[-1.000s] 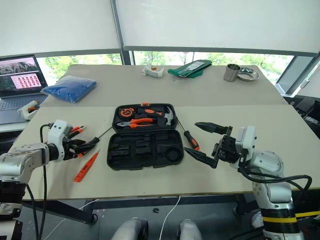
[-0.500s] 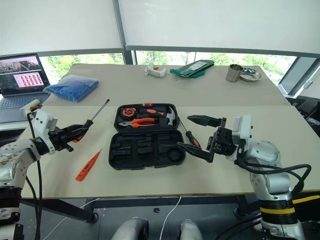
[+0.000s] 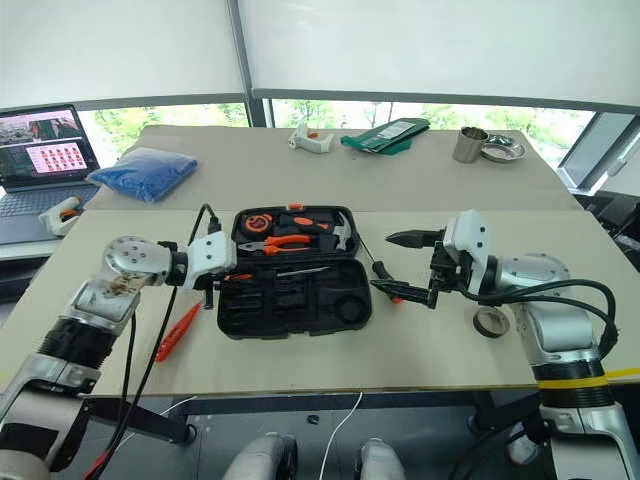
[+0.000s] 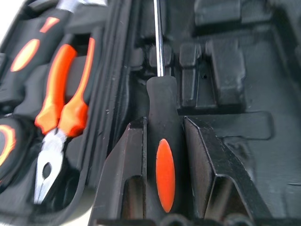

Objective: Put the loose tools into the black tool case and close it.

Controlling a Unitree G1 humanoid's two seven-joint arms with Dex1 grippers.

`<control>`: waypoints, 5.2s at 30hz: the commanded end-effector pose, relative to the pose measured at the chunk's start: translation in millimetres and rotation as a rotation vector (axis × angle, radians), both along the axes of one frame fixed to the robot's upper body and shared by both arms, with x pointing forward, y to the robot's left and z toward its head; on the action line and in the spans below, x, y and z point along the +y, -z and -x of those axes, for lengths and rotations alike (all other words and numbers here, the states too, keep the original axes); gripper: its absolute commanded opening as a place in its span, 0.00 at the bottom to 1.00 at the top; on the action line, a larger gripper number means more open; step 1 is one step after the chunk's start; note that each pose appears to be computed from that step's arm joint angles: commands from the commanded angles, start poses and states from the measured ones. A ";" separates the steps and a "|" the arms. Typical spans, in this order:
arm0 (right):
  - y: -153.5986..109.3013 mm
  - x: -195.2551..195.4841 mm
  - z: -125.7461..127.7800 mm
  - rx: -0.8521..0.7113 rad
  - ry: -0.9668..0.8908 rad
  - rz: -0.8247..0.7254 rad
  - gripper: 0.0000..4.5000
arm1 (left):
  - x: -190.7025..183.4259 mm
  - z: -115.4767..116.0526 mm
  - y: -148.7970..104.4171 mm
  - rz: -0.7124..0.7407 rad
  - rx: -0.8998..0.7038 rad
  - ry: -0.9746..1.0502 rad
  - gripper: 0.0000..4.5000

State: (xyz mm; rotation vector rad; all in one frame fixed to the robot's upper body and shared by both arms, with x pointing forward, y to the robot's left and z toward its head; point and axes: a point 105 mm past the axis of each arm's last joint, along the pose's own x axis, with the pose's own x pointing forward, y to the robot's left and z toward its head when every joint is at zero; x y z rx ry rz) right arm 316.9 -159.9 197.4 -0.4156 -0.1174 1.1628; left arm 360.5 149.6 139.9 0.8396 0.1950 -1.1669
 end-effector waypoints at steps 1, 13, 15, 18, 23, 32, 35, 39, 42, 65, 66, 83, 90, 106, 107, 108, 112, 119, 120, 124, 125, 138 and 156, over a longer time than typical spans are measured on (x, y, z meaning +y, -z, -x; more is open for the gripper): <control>-11.4 0.1 1.6 -0.062 -0.022 -0.007 1.00 | 1.2 -11.8 -7.0 -0.045 -0.082 -0.002 0.17; -6.1 3.7 16.6 -0.007 -0.076 -0.045 1.00 | -14.1 -23.1 -2.5 -0.049 -0.112 0.022 0.17; -7.8 4.7 18.8 -0.002 -0.079 -0.052 1.00 | -18.7 -23.9 -3.6 -0.030 -0.114 0.023 0.17; -11.4 8.5 22.4 0.013 -0.089 -0.083 1.00 | -21.6 -20.6 -3.2 -0.011 -0.098 0.032 0.36; -16.2 15.2 31.5 0.083 -0.120 -0.159 1.00 | -24.7 -19.8 -17.3 0.098 -0.130 0.008 0.73; -18.6 14.4 31.8 0.127 -0.077 -0.253 1.00 | -31.8 -21.0 -17.5 0.362 -0.018 -0.131 0.40; -16.7 12.5 31.2 0.129 -0.062 -0.259 1.00 | -33.0 -20.8 -2.2 0.362 0.021 -0.176 0.14; -12.6 9.0 31.8 0.136 -0.046 -0.262 1.00 | -31.0 -20.6 20.6 0.280 0.024 -0.219 0.01; -10.2 7.6 32.7 0.142 -0.039 -0.266 1.00 | -31.7 -20.5 30.0 0.256 0.036 -0.240 0.01; 51.6 -90.6 48.6 0.112 0.527 -0.200 1.00 | 32.6 49.3 -50.4 0.738 0.021 0.056 0.90; 56.2 -95.5 51.6 0.112 0.553 -0.195 1.00 | 35.0 55.1 -49.4 0.727 0.046 0.064 0.98; 62.5 -49.2 -5.5 0.367 0.650 0.044 1.00 | 38.2 103.3 -21.9 0.726 0.113 0.081 0.99; 64.3 -19.7 -39.2 0.400 0.668 0.096 1.00 | 38.8 103.2 -19.3 0.720 0.067 0.075 0.99; 71.6 -14.5 -54.7 0.349 0.751 0.018 0.39 | 32.3 105.3 -26.0 0.720 0.052 0.089 1.00; 70.7 -16.0 -54.3 0.337 0.764 0.004 0.31 | 31.8 104.7 -27.0 0.721 0.048 0.089 1.00; 68.5 -19.0 -54.0 0.317 0.783 -0.019 0.24 | 30.8 103.6 -29.0 0.724 0.040 0.090 1.00; 51.1 -42.3 -58.3 0.197 0.910 -0.120 0.22 | 28.7 99.1 -36.7 0.751 0.003 0.079 1.00; -14.0 -4.2 -53.7 -0.218 0.458 -0.067 0.22 | 45.1 97.2 -34.7 0.803 -0.068 -0.063 1.00; -15.3 2.6 -52.2 -0.242 0.390 -0.034 0.22 | 47.6 97.0 -34.4 0.805 -0.077 -0.081 1.00; -5.9 50.5 -35.0 -0.235 -0.033 0.154 0.22 | 65.6 101.1 -29.0 0.788 -0.090 -0.165 1.00; -0.6 56.1 -33.7 -0.229 -0.091 0.204 0.22 | 69.3 102.5 -27.5 0.782 -0.088 -0.178 1.00; 43.6 88.1 -61.1 -0.124 -0.239 0.491 0.22 | 88.7 117.5 -11.3 0.706 -0.084 -0.248 1.00; 52.7 76.5 -73.0 -0.119 -0.172 0.549 0.22 | 83.9 113.2 -6.6 0.704 -0.089 -0.238 1.00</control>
